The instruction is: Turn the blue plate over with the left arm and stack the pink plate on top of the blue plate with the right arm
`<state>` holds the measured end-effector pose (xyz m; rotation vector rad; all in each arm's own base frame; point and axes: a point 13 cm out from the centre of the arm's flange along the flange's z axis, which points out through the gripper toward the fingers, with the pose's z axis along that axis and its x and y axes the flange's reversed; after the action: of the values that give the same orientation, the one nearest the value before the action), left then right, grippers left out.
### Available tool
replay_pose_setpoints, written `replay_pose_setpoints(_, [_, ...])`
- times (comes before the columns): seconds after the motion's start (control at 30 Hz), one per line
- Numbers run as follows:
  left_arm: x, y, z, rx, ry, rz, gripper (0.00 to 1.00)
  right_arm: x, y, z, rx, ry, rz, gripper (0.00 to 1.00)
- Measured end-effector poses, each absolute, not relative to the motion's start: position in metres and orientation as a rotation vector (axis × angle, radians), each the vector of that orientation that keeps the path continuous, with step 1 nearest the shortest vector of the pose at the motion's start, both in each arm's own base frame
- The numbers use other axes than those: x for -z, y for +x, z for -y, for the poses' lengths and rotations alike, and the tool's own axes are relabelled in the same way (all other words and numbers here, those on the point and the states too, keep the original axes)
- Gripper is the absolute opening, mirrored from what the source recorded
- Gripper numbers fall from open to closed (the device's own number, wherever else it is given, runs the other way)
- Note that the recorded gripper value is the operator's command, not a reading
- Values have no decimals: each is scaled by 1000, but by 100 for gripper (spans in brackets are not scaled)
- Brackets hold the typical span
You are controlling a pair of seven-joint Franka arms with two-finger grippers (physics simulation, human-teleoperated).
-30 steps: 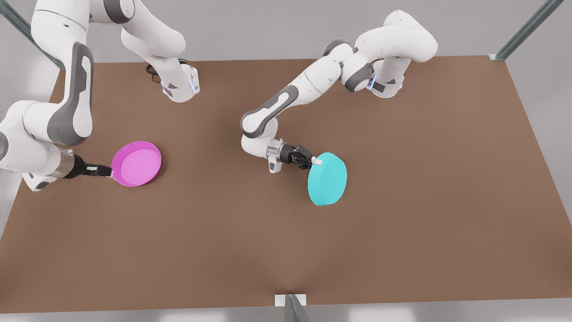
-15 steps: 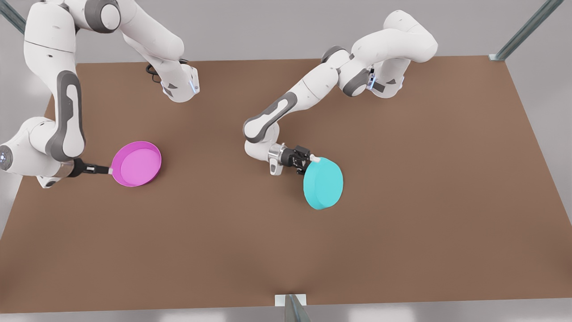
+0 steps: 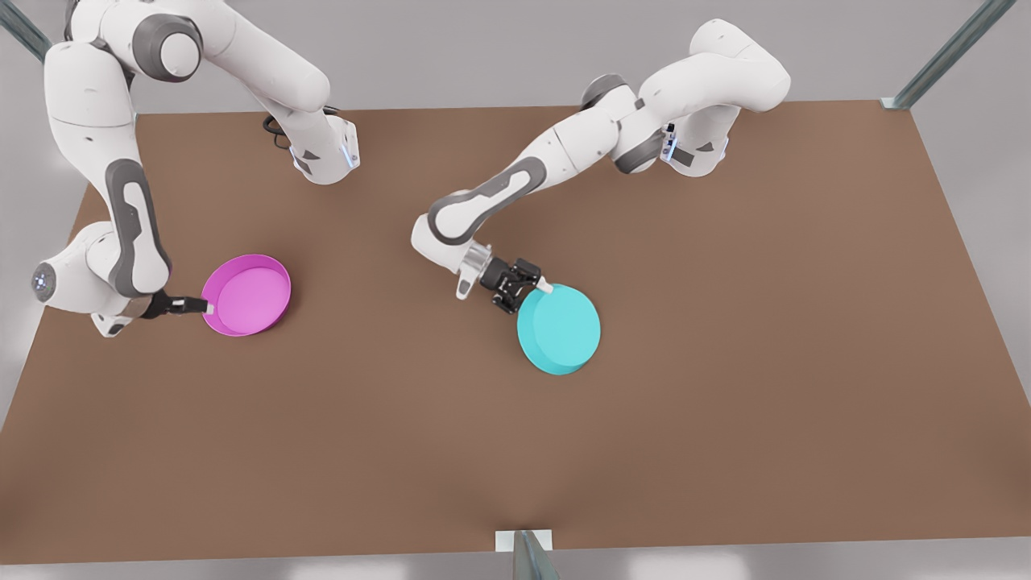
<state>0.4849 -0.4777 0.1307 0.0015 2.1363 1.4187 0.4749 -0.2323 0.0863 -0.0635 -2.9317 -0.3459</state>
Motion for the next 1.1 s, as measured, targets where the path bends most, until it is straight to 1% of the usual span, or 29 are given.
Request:
replay_pose_setpoints(0.07, [-131, 494, 482, -1321, -62, -2202, 100, -76, 476, 230, 350, -37, 2945, 100])
replay_pose_setpoints(0.13, [-133, 496, 496, -1198, -116, -2279, 100, -67, 470, 231, 365, -34, 2954, 100])
replay_pose_setpoints(0.2, [-137, 494, 516, -1060, -162, -2358, 100, -59, 468, 231, 382, -30, 2965, 100])
replay_pose_setpoints(0.27, [-132, 485, 544, -911, -186, -2443, 100, -53, 467, 231, 389, -13, 2975, 100])
replay_pose_setpoints(0.33, [-146, 475, 581, -696, -237, -2546, 100, -47, 467, 230, 392, 8, 2982, 100])
replay_pose_setpoints(0.37, [-164, 478, 597, -550, -303, -2624, 100, -44, 467, 229, 395, 20, 2983, 100])
replay_pose_setpoints(0.4, [-200, 495, 604, -372, -425, -2709, 100, -40, 467, 227, 399, 34, 2986, 100])
replay_pose_setpoints(0.43, [-247, 531, 590, -201, -590, -2751, 100, -41, 468, 226, 399, 48, 2992, 100])
replay_pose_setpoints(0.47, [-288, 578, 556, -79, -768, -2738, 100, -45, 468, 226, 395, 61, 3003, 100])
replay_pose_setpoints(0.5, [-314, 632, 498, -21, -951, -2692, 100, -52, 468, 225, 389, 76, 3014, 100])
replay_pose_setpoints(0.53, [-322, 677, 429, -42, -1095, -2637, 100, -56, 469, 225, 386, 88, 3023, 100])
replay_pose_setpoints(0.57, [-326, 713, 356, -104, -1208, -2576, 100, -57, 469, 225, 383, 100, 3029, 100])
replay_pose_setpoints(0.6, [-325, 740, 280, -176, -1309, -2526, 100, -58, 469, 225, 383, 109, 3033, 100])
replay_pose_setpoints(0.63, [-326, 757, 204, -243, -1403, -2490, 100, -57, 469, 225, 389, 115, 3036, 100])
replay_pose_setpoints(0.67, [-332, 765, 128, -304, -1484, -2463, 100, -55, 469, 225, 395, 118, 3037, 100])
replay_pose_setpoints(0.7, [-343, 764, 55, -362, -1554, -2449, 100, -54, 469, 225, 399, 124, 3039, 100])
replay_pose_setpoints(0.73, [-358, 754, -6, -409, -1606, -2454, 100, -52, 469, 225, 401, 131, 3041, 100])
replay_pose_setpoints(0.77, [-381, 737, -47, -425, -1639, -2481, 100, -52, 469, 225, 403, 139, 3043, 100])
replay_pose_setpoints(0.8, [-425, 710, -76, -424, -1651, -2510, 100, -51, 469, 225, 404, 148, 3045, 94])
replay_pose_setpoints(0.83, [-477, 674, -82, -434, -1624, -2551, 100, -50, 469, 224, 406, 158, 3045, 93])
replay_pose_setpoints(0.87, [-517, 638, -83, -443, -1592, -2602, 100, -48, 469, 223, 409, 167, 3044, 88])
replay_pose_setpoints(0.9, [-542, 601, -83, -485, -1555, -2661, 100, -46, 469, 223, 411, 175, 3044, 80])
replay_pose_setpoints(0.93, [-558, 567, -79, -530, -1507, -2724, 100, -45, 469, 223, 414, 180, 3044, 76])
replay_pose_setpoints(0.97, [-557, 539, -71, -566, -1447, -2809, 100, -44, 470, 222, 418, 186, 3045, 71])
replay_pose_setpoints(1.0, [-545, 526, -57, -563, -1367, -2918, 100, -43, 470, 221, 421, 191, 3046, 65])
replay_pose_setpoints(1.03, [-531, 520, -46, -535, -1285, -3019, 100, -43, 471, 221, 422, 197, 3048, 56])
replay_pose_setpoints(1.07, [-524, 517, -39, -496, -1209, -3096, 100, -44, 471, 221, 423, 204, 3049, 50])
replay_pose_setpoints(1.1, [-520, 515, -34, -456, -1136, -3155, 100, -44, 471, 221, 424, 210, 3050, 39])
